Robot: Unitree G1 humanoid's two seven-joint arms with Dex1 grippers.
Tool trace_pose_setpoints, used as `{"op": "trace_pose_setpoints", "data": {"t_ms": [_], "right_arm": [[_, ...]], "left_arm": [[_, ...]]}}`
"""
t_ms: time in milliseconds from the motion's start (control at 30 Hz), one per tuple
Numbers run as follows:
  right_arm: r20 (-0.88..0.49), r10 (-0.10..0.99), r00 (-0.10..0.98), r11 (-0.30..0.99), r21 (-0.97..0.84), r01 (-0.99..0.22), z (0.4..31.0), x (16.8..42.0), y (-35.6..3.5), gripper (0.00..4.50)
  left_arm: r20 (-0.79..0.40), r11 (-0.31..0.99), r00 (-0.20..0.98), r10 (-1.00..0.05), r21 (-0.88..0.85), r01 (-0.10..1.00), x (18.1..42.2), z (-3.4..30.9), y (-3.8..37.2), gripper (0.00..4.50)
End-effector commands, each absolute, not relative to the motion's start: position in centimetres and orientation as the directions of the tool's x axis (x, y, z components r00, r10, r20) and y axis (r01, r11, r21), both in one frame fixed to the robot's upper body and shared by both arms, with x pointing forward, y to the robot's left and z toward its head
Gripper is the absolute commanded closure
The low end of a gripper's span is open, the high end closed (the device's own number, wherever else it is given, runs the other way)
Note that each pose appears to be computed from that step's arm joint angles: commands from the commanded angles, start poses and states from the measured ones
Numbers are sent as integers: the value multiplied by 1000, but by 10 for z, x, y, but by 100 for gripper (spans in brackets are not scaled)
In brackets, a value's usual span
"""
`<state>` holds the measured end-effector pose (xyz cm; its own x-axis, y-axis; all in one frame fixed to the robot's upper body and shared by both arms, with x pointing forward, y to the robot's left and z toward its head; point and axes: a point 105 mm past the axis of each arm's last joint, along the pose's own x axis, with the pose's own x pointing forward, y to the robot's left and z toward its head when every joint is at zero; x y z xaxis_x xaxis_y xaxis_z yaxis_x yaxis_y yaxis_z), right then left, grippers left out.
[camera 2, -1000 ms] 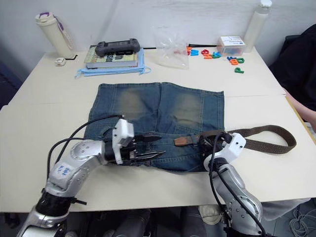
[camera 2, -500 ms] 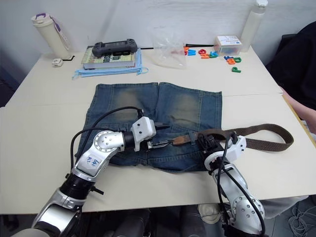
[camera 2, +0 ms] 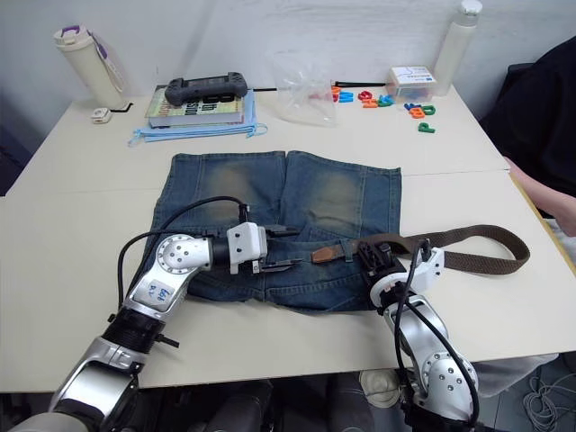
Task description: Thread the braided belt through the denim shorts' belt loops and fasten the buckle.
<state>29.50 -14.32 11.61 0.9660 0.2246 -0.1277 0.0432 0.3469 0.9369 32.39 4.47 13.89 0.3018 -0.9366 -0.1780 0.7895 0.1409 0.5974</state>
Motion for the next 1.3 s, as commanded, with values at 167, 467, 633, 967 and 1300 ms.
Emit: {"op": "trace_pose_setpoints", "data": {"t_ms": [167,467,633,967,1300], "right_arm": [[-168,264,950,342,937,70,104,292,-127,450],[-168,251,953,350,934,72,104,290,-128,450],[-167,248,954,351,934,72,104,291,-127,450],[-165,242,956,369,927,66,104,291,-127,450],[-165,242,956,383,922,62,102,291,-126,450]], "left_arm": [[-143,150,315,-938,652,743,329,141,23,164],[-173,93,268,-948,654,751,322,135,20,164],[-218,69,284,-934,668,741,323,125,18,164],[-321,45,398,-859,727,685,341,114,20,164],[-281,96,454,-845,757,646,346,120,21,164]]}}
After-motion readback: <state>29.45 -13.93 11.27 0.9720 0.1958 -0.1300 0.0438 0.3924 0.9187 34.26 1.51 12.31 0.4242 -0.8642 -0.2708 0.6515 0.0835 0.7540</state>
